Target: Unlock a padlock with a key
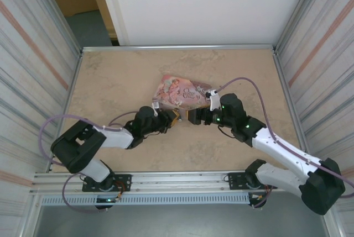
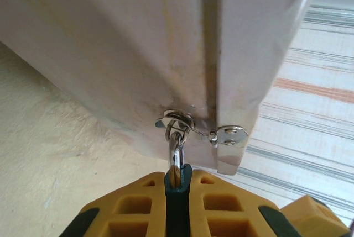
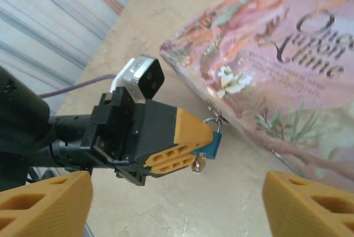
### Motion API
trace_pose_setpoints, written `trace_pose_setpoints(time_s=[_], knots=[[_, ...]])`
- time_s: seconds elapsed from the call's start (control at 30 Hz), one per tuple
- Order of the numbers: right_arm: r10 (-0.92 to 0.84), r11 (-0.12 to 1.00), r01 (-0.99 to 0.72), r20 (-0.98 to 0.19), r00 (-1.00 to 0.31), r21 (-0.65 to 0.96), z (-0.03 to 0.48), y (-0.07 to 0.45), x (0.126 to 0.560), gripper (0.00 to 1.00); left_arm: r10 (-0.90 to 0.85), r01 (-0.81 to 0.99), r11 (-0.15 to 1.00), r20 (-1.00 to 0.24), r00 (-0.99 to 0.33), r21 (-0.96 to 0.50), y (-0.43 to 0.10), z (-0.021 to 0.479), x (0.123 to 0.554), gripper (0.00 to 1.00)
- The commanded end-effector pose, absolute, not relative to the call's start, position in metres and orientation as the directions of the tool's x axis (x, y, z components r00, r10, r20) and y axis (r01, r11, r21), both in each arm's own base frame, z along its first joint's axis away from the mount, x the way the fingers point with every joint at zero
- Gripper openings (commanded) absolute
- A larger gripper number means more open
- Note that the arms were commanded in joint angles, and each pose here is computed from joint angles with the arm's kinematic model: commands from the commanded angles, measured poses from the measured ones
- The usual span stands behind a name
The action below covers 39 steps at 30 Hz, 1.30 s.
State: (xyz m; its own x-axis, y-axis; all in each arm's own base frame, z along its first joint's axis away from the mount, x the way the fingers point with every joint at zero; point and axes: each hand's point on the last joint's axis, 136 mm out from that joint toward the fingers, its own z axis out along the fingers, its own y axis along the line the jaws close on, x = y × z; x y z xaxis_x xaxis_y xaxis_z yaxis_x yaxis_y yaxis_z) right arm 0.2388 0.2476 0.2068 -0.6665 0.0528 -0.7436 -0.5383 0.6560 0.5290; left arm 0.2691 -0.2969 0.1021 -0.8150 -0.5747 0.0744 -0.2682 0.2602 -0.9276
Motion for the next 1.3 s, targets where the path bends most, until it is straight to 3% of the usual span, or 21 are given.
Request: trace_pose_setpoints(time_s=[0.0, 0.23, 0.4, 0.67, 0.8, 1.03, 1.27], knots=[[-0.007, 0.668, -0.617, -0.825, -0.566, 0.417, 0.216, 0.241, 0.239, 0.83, -0.584, -0.303, 0.309, 0.071, -0.809, -0.902, -0.293, 0.113, 0.267, 0.00], [-0.005, 0.653, -0.686, -0.904, -0.428, 0.321, 0.230, 0.238, 0.237, 0.96, -0.604, -0.439, 0.372, 0.145, -0.783, -0.818, -0.285, 0.114, 0.256, 0.00], [-0.109, 0.613, -0.771, -0.948, -0.299, 0.173, 0.230, 0.241, 0.225, 0.97, -0.619, -0.528, 0.383, 0.214, -0.756, -0.758, -0.284, 0.111, 0.249, 0.00], [-0.430, 0.494, -0.839, -0.903, -0.005, -0.230, 0.209, 0.252, 0.197, 0.95, -0.611, -0.584, 0.375, 0.281, -0.740, -0.720, -0.294, 0.119, 0.248, 0.00], [-0.558, 0.450, -0.809, -0.826, 0.076, -0.378, 0.197, 0.256, 0.194, 0.83, -0.619, -0.604, 0.357, 0.303, -0.724, -0.713, -0.296, 0.120, 0.250, 0.00], [-0.662, 0.393, -0.769, -0.736, 0.144, -0.504, 0.179, 0.263, 0.197, 0.58, -0.612, -0.622, 0.343, 0.335, -0.716, -0.703, -0.300, 0.119, 0.249, 0.00], [-0.716, 0.326, -0.775, -0.677, 0.172, -0.542, 0.159, 0.278, 0.199, 0.52, -0.616, -0.627, 0.342, 0.336, -0.712, -0.700, -0.300, 0.118, 0.249, 0.00]])
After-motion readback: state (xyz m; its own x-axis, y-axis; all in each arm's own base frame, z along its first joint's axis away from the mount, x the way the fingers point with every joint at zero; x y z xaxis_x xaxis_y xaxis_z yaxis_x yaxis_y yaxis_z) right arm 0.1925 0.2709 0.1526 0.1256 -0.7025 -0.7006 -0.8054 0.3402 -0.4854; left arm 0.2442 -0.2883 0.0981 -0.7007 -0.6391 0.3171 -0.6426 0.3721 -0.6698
